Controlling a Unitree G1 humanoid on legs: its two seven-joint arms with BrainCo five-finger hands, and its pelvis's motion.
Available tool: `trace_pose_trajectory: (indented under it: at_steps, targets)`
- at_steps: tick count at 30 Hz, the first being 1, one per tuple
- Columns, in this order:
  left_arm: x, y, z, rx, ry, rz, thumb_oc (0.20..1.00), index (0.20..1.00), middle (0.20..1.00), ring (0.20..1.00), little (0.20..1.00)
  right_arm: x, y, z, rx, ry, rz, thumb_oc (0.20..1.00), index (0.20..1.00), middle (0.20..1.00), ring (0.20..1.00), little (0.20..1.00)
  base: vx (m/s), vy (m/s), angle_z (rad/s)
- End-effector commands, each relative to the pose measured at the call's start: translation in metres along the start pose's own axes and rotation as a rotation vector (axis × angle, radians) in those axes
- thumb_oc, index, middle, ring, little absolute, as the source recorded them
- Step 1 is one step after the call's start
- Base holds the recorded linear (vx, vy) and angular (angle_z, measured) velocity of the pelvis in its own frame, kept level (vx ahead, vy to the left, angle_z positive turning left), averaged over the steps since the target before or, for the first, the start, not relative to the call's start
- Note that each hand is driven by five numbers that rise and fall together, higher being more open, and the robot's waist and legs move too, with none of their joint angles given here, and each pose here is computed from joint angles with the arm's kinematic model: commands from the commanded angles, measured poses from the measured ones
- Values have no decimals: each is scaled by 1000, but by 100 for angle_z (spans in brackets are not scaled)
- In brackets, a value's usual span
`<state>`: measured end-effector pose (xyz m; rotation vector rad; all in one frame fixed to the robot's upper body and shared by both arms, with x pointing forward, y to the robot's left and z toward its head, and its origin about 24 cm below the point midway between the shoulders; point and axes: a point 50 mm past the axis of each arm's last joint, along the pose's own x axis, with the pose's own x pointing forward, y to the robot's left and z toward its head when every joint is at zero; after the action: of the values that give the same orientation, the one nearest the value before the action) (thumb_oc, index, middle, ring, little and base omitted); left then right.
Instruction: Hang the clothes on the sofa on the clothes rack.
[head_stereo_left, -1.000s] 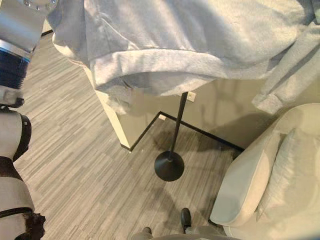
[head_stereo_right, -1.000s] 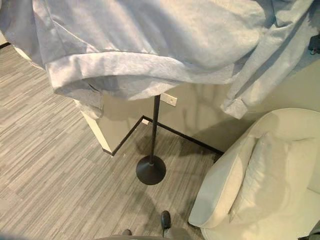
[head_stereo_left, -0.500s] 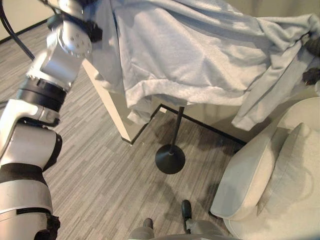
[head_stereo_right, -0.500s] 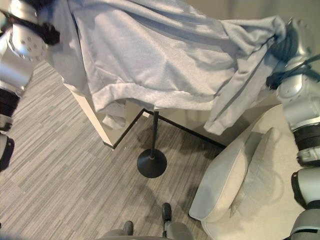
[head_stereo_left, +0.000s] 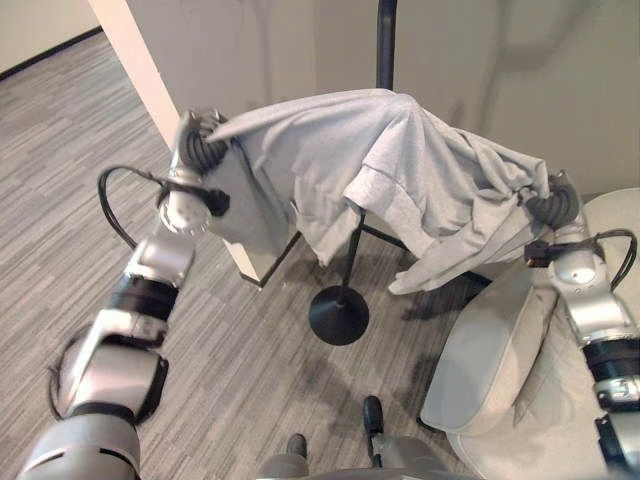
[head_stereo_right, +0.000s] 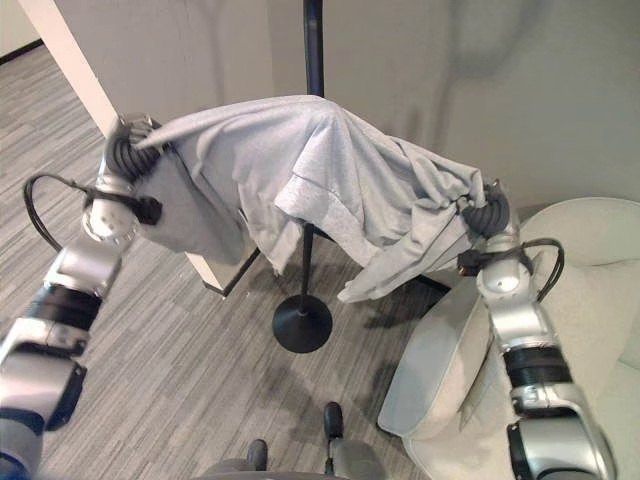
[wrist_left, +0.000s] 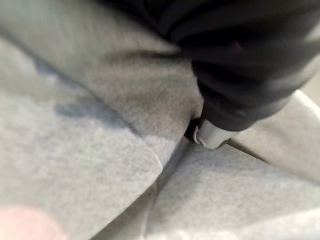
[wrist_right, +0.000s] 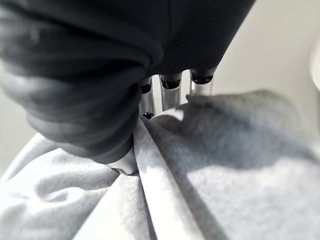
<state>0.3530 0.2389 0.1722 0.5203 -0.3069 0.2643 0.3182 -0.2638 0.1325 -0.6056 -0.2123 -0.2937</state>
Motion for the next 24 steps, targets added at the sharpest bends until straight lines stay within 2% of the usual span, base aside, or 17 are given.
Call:
trace_pose_trajectory:
  at_steps: [1, 6, 9, 12, 13, 17, 19, 22, 24]
  targets:
    - [4, 7, 16, -103, -67, 12, 1000, 1000, 1000, 1000, 1000, -4, -13, 1, 91, -42, -18, 1000, 1000, 1000, 1000, 1000, 31, 15, -2]
    - [-52, -3, -35, -322, 111, 2, 1000, 1000, 1000, 1000, 1000, -45, 3, -46, 191, 144, 41, 1000, 1000, 1000, 1000, 1000, 14, 8, -1]
    - [-75, 4, -58, -328, 198, 18, 1000, 1000, 1000, 1000, 1000, -60, 3, -66, 223, 229, 40, 1000, 1000, 1000, 1000, 1000, 2, 16, 3]
    - [-122, 16, -104, -324, 394, 50, 1000, 1000, 1000, 1000, 1000, -90, 4, -98, 302, 387, 27, 1000, 1000, 1000, 1000, 1000, 2, 41, 5]
    - [-122, 16, -104, -324, 395, 49, 1000, 1000, 1000, 1000, 1000, -91, 4, -98, 302, 387, 27, 1000, 1000, 1000, 1000, 1000, 4, 38, 2]
    - [-167, 25, -138, -286, 573, 72, 1000, 1000, 1000, 1000, 1000, -127, 11, -128, 308, 549, 81, 1000, 1000, 1000, 1000, 1000, 6, 31, 2]
    - [-205, 19, -159, -311, 708, 61, 1000, 1000, 1000, 1000, 1000, -157, 20, -147, 279, 672, 169, 1000, 1000, 1000, 1000, 1000, -5, 49, 1]
    - [-222, 14, -169, -314, 781, 46, 1000, 1000, 1000, 1000, 1000, -177, 30, -160, 336, 769, 170, 1000, 1000, 1000, 1000, 1000, -2, 12, 0]
    - [-254, 11, -183, -219, 897, -15, 1000, 1000, 1000, 1000, 1000, -209, 46, -172, 384, 895, 204, 1000, 1000, 1000, 1000, 1000, 0, 0, 0]
